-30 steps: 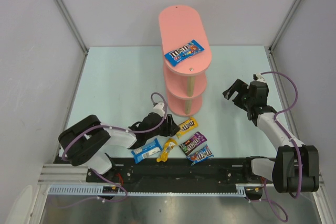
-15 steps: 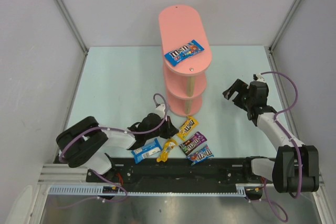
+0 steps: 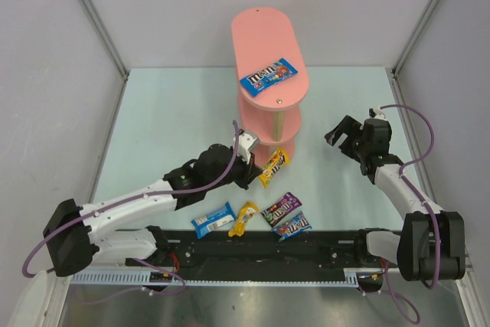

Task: Place and organize the candy bags onto the shelf

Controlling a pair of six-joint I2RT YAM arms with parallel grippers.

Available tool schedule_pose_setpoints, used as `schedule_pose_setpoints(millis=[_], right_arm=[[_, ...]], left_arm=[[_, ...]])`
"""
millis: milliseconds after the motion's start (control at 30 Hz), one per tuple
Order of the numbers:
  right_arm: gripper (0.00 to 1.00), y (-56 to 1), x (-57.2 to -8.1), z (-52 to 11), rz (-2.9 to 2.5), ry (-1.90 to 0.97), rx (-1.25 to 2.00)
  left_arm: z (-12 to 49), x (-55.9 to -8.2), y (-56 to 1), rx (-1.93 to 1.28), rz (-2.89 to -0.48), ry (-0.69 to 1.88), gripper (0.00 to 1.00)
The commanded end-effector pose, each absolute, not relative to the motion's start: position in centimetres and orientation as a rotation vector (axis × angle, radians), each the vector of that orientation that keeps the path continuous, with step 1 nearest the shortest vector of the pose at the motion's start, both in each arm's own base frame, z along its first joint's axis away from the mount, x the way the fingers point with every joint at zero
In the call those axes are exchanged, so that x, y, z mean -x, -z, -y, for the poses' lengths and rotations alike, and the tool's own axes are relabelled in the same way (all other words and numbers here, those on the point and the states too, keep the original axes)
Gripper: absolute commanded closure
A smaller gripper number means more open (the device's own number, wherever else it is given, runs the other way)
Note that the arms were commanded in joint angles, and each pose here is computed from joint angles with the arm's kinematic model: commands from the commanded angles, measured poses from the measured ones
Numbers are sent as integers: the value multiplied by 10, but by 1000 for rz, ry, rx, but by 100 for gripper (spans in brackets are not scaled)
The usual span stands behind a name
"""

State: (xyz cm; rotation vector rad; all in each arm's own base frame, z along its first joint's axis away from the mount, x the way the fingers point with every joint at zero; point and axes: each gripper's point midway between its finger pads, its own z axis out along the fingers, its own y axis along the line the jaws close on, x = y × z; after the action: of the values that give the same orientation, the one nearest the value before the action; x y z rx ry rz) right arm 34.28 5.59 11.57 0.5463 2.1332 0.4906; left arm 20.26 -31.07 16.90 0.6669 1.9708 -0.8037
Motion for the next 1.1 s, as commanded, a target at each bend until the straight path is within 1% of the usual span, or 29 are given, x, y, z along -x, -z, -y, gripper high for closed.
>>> schedule_pose_setpoints(millis=[0,33,100,233,567,633,767,867,1067], right_arm=[[0,-116,-344,-56,-2123,-502,-559],[0,-117,-345,-56,-2120,-502,-558],[0,-116,-345,-57,-2123,-506,-555],[0,-117,-345,-57,-2120,-507,-555],[0,-119,-345,-58,-2115,-514,-549],[0,-118,-344,-59,-2119,-518,-550],[0,-117,-345,-59,-2124,-522,-552],[0,-117,-345,-59,-2123,-518,-553],[0,-112,-346,-61,-2137,-533,-557]], left_arm=[[300,-186,-185,-889,-1940,714,100],[303,-183,-197,-928,-1904,712,100],[300,-176,-199,-1000,-1899,665,100],[309,-160,-226,-1081,-1850,678,100],[308,-171,-311,-1057,-1667,606,100],[304,-176,-315,-1070,-1661,557,100],[296,-183,-296,-1101,-1735,459,100],[293,-181,-284,-1087,-1752,465,100],[269,-197,-290,-1003,-1728,467,100]])
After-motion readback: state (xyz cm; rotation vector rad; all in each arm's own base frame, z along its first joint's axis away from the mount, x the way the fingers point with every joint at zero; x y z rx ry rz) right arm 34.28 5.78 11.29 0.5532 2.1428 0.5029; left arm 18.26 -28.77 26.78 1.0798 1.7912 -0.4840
